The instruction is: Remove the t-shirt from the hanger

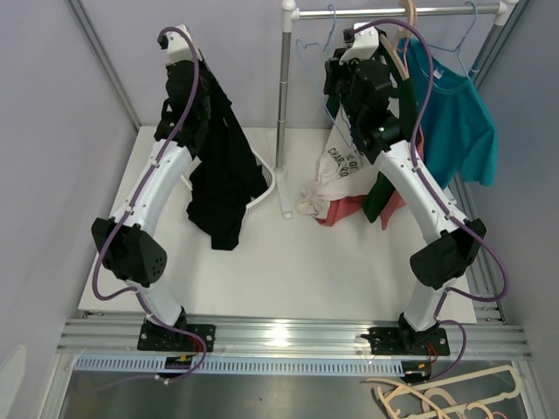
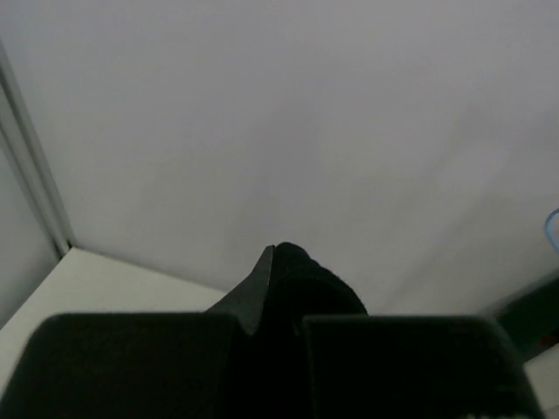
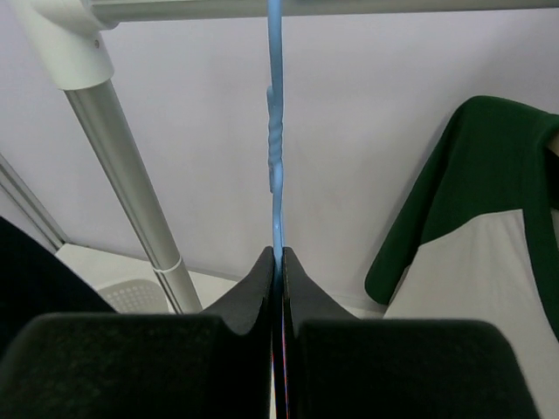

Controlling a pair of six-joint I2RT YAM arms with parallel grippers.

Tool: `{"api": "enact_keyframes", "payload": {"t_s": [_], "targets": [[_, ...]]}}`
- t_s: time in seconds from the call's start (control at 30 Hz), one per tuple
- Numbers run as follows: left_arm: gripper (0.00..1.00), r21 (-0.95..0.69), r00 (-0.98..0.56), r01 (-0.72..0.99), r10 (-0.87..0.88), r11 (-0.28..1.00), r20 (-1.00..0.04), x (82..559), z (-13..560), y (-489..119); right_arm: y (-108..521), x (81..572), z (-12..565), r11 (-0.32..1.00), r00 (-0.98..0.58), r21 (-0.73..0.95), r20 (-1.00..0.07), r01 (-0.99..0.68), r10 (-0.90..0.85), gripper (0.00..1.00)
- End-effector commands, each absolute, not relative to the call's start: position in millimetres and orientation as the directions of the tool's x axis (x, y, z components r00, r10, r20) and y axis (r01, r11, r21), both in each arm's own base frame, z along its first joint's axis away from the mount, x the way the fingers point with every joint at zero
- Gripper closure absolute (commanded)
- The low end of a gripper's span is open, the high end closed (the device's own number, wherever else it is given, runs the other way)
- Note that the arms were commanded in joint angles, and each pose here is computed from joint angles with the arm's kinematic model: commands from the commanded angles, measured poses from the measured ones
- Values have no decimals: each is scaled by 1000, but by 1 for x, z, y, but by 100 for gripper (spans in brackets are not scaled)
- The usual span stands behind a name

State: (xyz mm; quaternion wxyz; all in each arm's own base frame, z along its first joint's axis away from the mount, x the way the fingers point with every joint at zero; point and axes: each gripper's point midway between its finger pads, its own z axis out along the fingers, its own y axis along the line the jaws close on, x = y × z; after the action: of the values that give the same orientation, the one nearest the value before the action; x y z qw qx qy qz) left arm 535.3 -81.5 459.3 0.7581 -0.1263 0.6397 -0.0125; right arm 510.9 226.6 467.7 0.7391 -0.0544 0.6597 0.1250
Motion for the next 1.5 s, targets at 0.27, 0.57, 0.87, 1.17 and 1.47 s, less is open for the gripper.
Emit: {"api": "enact_keyframes", "payload": {"t_s": [0.27, 0.57, 0.87, 1.17, 1.47], "targets": [[99, -282, -199, -479, -416, 831, -887, 536, 307, -22, 230, 498, 492, 942, 139, 111, -977, -315, 162, 100], [80, -239, -462, -506, -494, 829, -736, 534, 182, -26, 247, 496, 491, 918, 118, 83, -983, -388, 139, 100], [10, -300, -515, -430, -505, 851, -692, 539, 186, -37, 240, 490, 498, 926, 121, 83, -983, -368, 136, 68], [1, -259, -321, -284, -346, 923, -882, 526, 323, -52, 201, 473, 537, 959, 173, 96, -974, -267, 146, 53], [0, -133, -46, 47, -130, 990, -990, 444, 436, -151, 124, 462, 561, 983, 123, 118, -983, -142, 135, 56]]}}
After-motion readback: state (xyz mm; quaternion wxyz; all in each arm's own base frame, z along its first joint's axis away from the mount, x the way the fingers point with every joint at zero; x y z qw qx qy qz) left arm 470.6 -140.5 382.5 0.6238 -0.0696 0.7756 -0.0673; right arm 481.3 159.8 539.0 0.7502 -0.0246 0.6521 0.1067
